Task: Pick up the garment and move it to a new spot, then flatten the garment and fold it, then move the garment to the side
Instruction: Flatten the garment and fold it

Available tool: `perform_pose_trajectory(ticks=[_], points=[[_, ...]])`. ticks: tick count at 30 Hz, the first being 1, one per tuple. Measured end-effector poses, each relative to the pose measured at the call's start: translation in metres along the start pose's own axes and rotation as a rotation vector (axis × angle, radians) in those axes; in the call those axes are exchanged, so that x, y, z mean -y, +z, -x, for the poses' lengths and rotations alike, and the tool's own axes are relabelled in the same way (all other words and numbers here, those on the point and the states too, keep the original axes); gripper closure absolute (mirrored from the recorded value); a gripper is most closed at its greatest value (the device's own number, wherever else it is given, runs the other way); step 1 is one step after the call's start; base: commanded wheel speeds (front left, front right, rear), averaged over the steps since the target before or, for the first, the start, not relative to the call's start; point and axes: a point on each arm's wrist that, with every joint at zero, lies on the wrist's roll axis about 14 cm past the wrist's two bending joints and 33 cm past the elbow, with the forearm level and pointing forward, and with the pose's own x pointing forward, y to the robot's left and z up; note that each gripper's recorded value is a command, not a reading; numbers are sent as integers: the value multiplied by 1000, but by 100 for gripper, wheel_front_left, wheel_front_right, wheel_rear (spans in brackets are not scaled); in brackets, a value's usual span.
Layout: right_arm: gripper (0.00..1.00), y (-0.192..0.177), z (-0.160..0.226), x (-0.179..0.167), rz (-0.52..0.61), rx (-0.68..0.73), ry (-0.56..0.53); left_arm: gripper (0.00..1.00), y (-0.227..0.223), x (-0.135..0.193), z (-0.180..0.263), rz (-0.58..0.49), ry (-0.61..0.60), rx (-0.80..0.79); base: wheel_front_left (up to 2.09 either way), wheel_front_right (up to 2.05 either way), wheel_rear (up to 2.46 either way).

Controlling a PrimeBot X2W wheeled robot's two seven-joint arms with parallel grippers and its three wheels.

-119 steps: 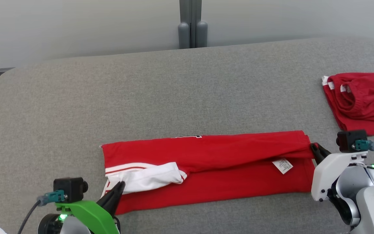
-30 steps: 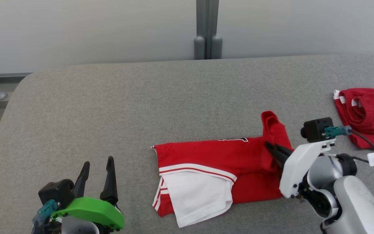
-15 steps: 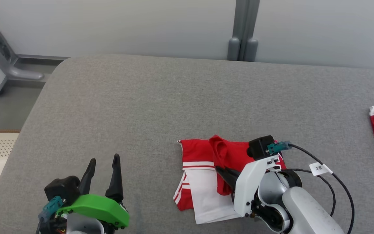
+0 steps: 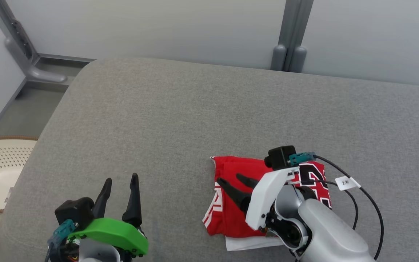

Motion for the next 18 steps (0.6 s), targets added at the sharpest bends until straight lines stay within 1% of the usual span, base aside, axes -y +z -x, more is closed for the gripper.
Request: perform_pose_trajectory(ticks=[3, 6, 12, 15, 18], points=[[0, 22, 4, 5, -3, 95, -17, 0, 0, 6, -2, -2, -21, 2, 0, 0, 0], [0, 47, 14, 21, 17, 203, -73, 0, 0, 14, -4, -8, -50, 0, 0, 0, 0], [0, 85, 55, 70, 176, 376, -269, 0, 3, 43, -13, -20, -139, 16, 0, 0, 0], [0, 91, 79, 87, 227, 429, -351, 0, 4, 59, -17, -20, -180, 25, 0, 0, 0], [0, 92, 102, 99, 246, 481, -418, 0, 2, 71, -21, -19, -213, 28, 0, 0, 0]])
